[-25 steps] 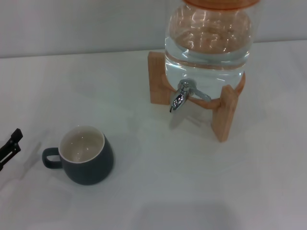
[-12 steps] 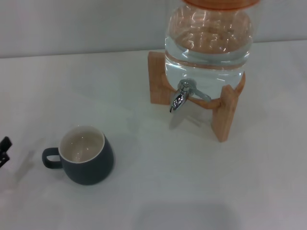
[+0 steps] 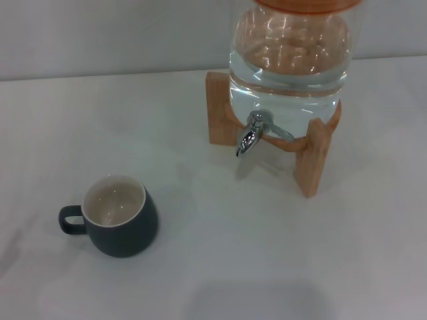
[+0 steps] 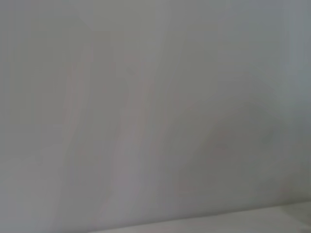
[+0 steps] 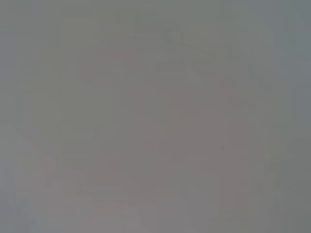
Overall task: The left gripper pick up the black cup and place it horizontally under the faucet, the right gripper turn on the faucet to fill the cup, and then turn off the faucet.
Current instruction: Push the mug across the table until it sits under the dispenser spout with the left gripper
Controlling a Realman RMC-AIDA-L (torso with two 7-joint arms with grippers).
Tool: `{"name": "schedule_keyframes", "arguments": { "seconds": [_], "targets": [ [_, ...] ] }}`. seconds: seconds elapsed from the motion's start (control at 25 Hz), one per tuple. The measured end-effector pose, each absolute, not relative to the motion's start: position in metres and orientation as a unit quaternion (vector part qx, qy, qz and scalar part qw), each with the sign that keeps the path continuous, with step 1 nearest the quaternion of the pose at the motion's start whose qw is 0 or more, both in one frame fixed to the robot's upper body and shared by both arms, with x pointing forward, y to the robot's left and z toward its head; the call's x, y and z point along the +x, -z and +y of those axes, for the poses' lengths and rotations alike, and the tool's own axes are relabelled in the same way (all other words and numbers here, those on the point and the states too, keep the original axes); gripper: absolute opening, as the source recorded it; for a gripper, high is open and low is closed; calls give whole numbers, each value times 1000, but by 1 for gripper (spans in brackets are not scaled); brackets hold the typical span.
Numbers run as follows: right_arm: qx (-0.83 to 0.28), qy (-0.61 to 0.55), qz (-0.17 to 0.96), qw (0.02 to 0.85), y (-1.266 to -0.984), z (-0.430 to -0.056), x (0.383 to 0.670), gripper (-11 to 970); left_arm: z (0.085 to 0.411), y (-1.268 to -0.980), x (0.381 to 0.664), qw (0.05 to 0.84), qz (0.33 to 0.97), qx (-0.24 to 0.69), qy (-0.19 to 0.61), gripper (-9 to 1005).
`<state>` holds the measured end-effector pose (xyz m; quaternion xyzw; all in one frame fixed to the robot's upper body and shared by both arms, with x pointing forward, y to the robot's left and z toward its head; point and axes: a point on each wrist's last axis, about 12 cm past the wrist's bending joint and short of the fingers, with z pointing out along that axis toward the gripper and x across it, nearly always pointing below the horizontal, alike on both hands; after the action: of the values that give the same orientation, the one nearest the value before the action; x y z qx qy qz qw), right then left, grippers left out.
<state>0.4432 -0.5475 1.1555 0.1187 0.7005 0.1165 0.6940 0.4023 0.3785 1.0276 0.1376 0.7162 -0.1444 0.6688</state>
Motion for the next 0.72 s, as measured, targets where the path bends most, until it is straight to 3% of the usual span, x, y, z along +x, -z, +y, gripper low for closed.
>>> {"name": "schedule_keyframes", "arguments": {
  "seconds": [0.36,0.72],
  "targets": [
    [121,-119,702,692,-1152,-546,442,843,377,-1020,392,662,724,135,139,862],
    [120,-120,702,691,-1152,-545,442,843,353,-1002,394,642,732,153,170,861]
  ]
}}
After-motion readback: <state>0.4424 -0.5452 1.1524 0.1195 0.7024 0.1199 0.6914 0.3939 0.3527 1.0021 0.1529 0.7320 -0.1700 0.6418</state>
